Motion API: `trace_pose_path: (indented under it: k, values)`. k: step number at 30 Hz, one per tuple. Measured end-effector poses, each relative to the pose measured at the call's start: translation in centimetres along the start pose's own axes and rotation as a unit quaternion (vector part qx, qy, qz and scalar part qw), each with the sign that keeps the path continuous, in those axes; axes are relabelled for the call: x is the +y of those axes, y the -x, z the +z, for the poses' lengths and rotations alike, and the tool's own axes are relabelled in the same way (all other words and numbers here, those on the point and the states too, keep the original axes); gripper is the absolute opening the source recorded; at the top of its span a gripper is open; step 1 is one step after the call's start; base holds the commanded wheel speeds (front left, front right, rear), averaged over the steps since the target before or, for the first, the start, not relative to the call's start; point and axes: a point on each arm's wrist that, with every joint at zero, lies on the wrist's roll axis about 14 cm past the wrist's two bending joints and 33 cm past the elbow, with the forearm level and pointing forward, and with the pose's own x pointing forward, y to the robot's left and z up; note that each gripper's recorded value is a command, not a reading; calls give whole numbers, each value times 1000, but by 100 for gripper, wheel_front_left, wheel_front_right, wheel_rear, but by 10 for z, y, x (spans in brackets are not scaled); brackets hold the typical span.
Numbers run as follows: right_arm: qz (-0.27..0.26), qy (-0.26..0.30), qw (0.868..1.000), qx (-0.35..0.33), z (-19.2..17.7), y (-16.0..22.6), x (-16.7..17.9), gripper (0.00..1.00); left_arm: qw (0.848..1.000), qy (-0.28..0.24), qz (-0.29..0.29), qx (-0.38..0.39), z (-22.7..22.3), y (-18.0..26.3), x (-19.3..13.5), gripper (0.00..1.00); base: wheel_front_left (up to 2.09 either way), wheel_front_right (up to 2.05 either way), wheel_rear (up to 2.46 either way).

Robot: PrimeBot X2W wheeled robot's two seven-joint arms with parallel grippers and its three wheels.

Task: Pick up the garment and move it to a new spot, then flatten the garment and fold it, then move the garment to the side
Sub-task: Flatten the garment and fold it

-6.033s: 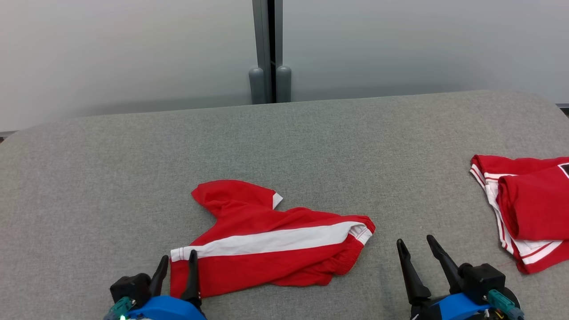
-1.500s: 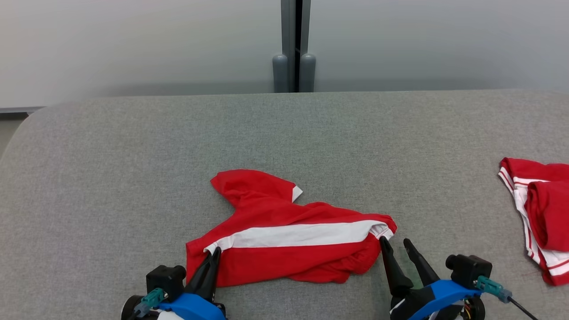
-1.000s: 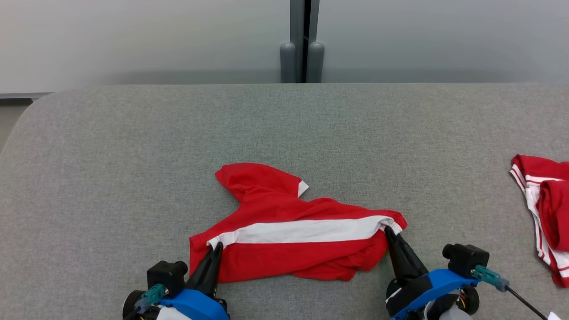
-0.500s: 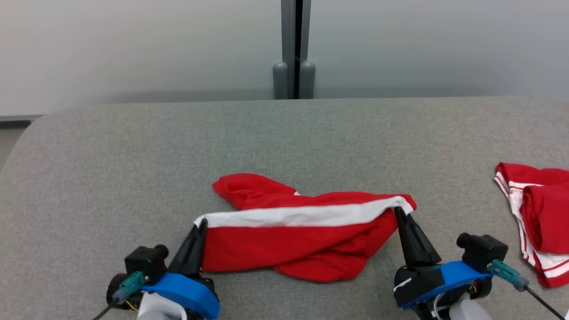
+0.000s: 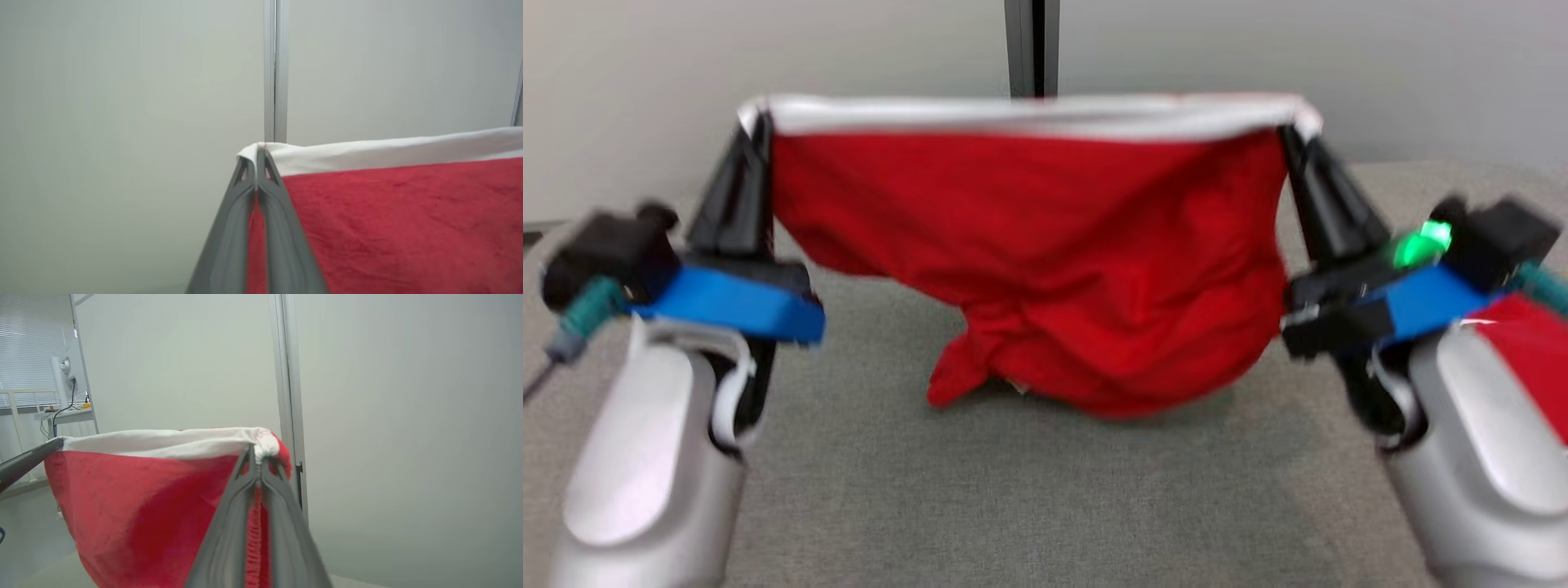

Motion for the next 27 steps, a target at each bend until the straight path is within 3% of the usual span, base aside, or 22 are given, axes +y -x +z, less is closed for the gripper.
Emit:
trace_pose_path:
  k: [4,12,18,22,27]
  values:
    - [26,52,998,-15,20,-44,-9,0,1000,-24,-8,-14,15,-41,7,0,0,0,0]
    - [42,155,986,-31,16,-132,-38,0,994,-74,2,-86,42,-133,28,0,0,0,0]
    - [45,215,973,-62,14,-180,-43,0,985,-113,24,-125,57,-159,47,0,0,0,0]
    - [54,202,977,-47,-16,-186,-39,0,992,-91,24,-87,20,-153,47,0,0,0,0]
    - [61,174,982,50,-99,-148,-42,0,998,-41,43,6,-59,-111,48,0,0,0,0]
